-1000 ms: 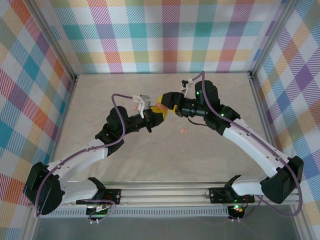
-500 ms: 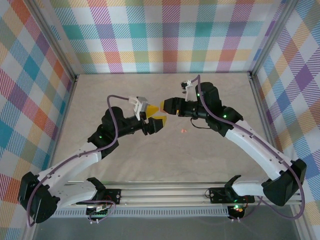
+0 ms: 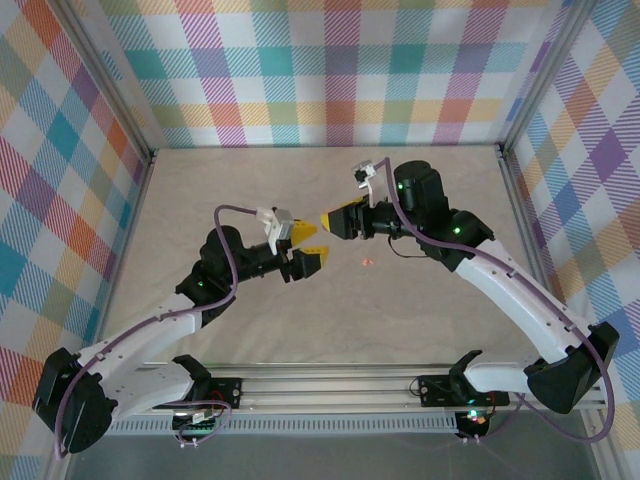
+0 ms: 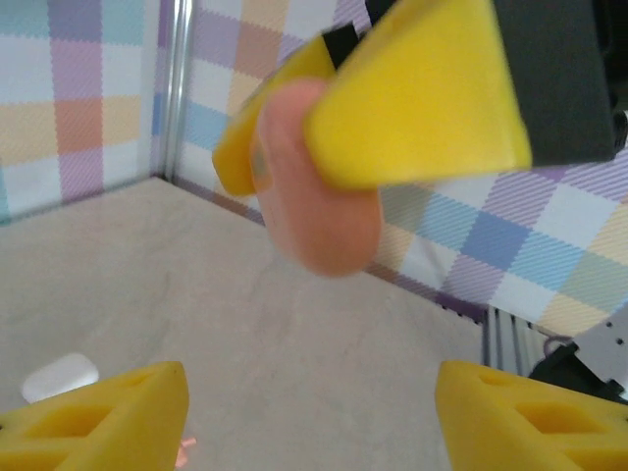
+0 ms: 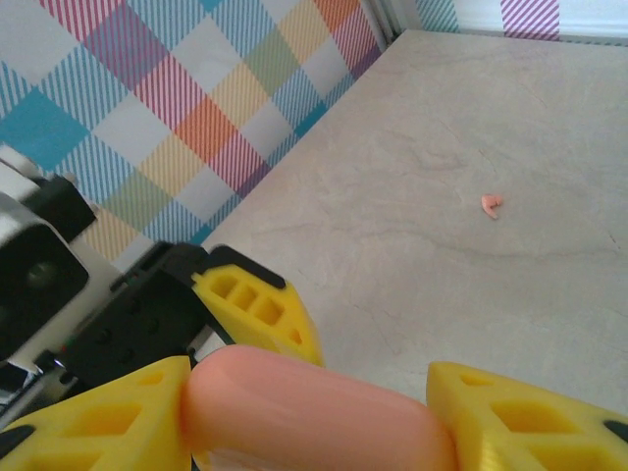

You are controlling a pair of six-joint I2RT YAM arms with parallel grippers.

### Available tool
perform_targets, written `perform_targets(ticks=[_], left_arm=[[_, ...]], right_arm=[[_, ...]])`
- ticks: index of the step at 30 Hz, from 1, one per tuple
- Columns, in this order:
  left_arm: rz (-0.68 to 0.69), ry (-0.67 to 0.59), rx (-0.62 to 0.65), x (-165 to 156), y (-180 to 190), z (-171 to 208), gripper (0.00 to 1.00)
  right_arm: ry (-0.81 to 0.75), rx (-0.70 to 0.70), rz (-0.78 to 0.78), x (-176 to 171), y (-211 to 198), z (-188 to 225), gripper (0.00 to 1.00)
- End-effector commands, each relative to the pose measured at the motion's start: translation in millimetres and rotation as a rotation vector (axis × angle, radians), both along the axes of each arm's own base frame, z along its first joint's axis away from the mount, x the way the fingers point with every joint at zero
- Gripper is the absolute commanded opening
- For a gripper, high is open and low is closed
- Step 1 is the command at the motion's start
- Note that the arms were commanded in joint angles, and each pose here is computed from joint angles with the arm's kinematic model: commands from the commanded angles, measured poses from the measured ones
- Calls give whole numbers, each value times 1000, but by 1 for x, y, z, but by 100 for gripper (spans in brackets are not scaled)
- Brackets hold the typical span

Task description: Insert wireless bluetooth earbuds into charging case

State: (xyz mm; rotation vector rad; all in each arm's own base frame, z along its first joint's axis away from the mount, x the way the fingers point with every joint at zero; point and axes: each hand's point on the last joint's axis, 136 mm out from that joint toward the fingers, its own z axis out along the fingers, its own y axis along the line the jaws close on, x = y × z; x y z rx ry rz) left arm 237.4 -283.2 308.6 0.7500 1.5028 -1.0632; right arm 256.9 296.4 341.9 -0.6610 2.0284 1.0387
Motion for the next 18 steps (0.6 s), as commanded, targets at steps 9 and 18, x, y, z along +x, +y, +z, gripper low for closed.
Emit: perform_targets(ticks=[9,18], left_arm=[[4,-75,-91,9,-18,20,49],[-32,-105,-127,7,-28,32,47]], right_arm=[[-57,-11,32,-5,8,4,40],[-13,-16,-27,5,7,-4,40]])
